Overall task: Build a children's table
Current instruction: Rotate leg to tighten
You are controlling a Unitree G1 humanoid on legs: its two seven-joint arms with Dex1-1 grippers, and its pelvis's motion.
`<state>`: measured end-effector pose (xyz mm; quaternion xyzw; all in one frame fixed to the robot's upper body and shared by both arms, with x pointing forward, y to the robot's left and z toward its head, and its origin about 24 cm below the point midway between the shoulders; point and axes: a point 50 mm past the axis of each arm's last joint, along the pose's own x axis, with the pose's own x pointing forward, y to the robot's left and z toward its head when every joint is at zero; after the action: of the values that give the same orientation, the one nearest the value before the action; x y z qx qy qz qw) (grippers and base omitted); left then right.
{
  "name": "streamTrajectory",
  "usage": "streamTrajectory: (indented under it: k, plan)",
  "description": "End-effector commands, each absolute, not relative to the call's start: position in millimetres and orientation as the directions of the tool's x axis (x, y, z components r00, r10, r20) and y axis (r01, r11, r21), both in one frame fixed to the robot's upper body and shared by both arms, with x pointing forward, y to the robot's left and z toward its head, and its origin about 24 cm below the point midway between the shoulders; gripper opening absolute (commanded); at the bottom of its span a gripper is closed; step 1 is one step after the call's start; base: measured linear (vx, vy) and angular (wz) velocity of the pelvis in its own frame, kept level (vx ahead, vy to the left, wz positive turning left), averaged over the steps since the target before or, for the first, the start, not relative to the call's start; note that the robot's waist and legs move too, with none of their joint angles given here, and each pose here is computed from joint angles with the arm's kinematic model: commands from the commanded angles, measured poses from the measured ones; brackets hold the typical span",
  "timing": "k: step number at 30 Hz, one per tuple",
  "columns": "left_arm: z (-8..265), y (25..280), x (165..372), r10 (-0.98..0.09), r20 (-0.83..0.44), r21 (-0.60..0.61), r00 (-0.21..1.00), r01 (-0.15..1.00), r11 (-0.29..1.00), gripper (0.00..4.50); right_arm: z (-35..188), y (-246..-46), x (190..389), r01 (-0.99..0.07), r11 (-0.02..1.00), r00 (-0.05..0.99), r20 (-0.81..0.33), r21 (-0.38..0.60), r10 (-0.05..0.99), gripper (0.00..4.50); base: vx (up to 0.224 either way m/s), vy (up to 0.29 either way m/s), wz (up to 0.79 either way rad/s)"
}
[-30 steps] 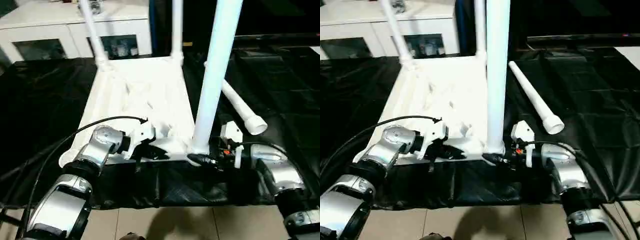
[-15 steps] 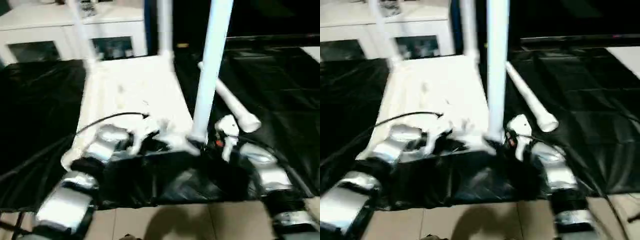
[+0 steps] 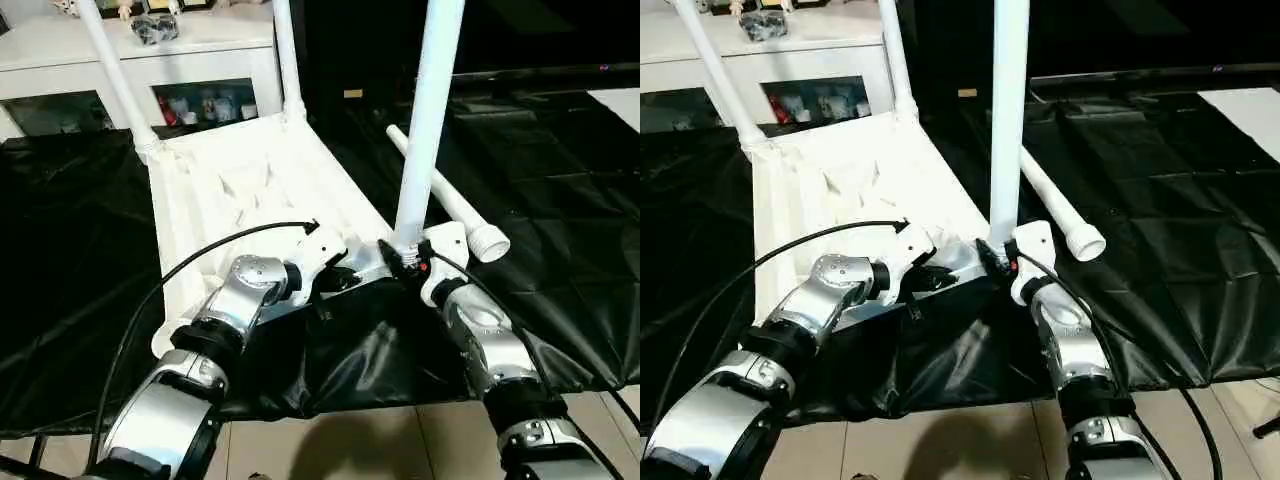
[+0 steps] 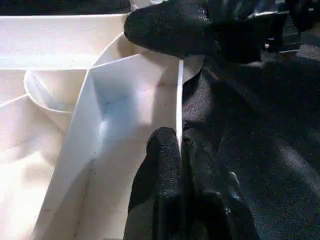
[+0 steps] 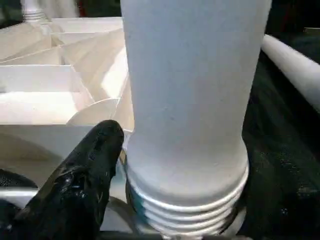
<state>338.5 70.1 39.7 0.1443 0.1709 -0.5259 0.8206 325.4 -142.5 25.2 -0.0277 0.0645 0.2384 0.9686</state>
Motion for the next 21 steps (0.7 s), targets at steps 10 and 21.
streamTrajectory:
  k: [10, 21]
  plan:
    - [49, 94, 326, -0.907, -0.399, 0.05, 0.134, 0.991, 0.124, 0.0, 35, -154.6, 300.9, -0.843, 0.536, 0.534, -0.182, -0.04, 0.826, 4.32, 0.0, 0.0, 0.0]
    - [51, 111, 324, -0.896, -0.444, 0.025, 0.036, 0.999, 0.027, 0.0, 43, -166.2, 296.2, -0.941, 0.336, 0.335, -0.265, -0.041, 0.904, 3.97, 0.0, 0.0, 0.0]
